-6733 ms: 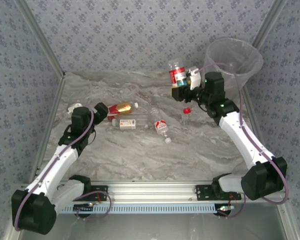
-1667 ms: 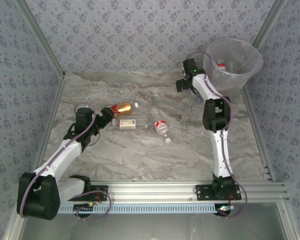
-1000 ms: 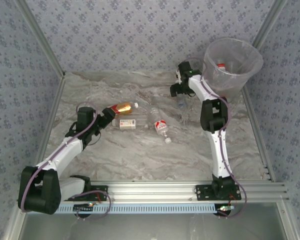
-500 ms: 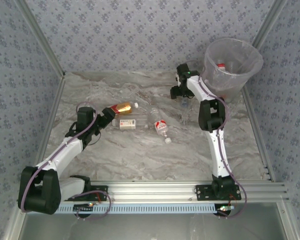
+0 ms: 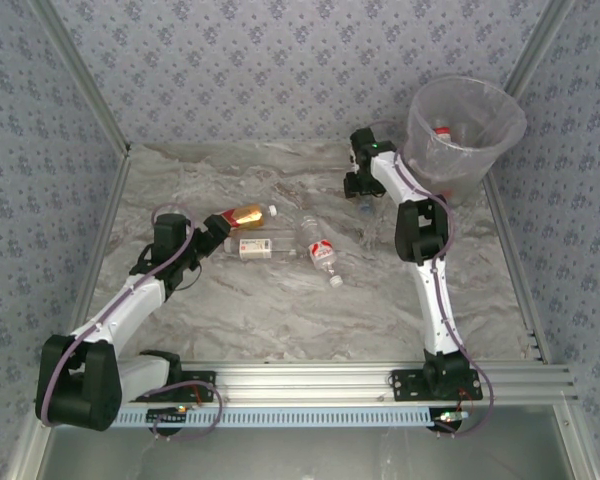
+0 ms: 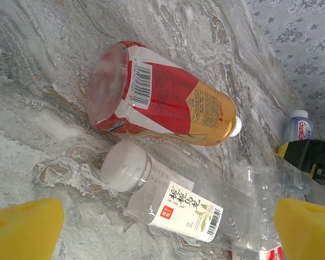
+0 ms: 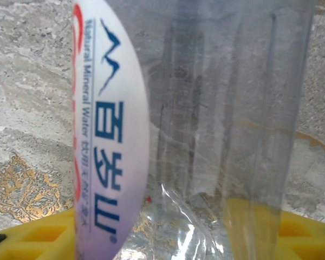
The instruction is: Put the plastic bottles in the bin
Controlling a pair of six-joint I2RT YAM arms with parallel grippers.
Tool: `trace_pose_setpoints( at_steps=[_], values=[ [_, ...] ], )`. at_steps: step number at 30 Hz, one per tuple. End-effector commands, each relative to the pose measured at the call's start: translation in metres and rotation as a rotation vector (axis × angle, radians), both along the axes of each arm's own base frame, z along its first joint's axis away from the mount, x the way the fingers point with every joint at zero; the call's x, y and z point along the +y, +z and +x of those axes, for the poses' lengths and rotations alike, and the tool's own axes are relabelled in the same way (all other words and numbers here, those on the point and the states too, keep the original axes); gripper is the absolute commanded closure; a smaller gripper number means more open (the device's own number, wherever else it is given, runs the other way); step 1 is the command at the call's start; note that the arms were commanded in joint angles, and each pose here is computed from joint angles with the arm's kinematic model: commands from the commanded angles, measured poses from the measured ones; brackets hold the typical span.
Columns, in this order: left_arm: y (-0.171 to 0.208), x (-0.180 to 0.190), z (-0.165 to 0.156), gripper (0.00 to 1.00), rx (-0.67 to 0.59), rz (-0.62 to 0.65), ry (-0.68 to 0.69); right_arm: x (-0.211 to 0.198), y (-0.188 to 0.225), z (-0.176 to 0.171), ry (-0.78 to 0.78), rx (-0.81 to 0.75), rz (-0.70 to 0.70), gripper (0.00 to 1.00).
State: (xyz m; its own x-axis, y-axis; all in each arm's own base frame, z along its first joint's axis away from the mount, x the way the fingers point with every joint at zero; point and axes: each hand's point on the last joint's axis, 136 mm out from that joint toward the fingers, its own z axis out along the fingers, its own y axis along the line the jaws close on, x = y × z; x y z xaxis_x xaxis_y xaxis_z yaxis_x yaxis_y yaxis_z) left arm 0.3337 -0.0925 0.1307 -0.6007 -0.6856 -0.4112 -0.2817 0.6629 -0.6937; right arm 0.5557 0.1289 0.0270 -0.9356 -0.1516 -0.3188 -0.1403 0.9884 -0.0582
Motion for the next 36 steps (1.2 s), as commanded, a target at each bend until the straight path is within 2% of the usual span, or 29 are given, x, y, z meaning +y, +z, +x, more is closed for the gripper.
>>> trace_pose_setpoints(
  at_steps=[1,14,36],
  values=[
    [0.006,0.002,-0.002,0.01,-0.027,0.021,-0.013,-0.009,-0.011,-0.005,-0.023,0.025,-0.064,0.42],
    [0.007,0.0,0.001,0.01,-0.031,0.023,-0.028,0.0,0.036,-0.005,-0.023,-0.126,-0.037,0.49],
    [0.016,-0.018,0.009,0.0,-0.06,0.004,-0.094,0.01,0.136,-0.04,0.008,-0.406,0.08,0.53]
  ],
)
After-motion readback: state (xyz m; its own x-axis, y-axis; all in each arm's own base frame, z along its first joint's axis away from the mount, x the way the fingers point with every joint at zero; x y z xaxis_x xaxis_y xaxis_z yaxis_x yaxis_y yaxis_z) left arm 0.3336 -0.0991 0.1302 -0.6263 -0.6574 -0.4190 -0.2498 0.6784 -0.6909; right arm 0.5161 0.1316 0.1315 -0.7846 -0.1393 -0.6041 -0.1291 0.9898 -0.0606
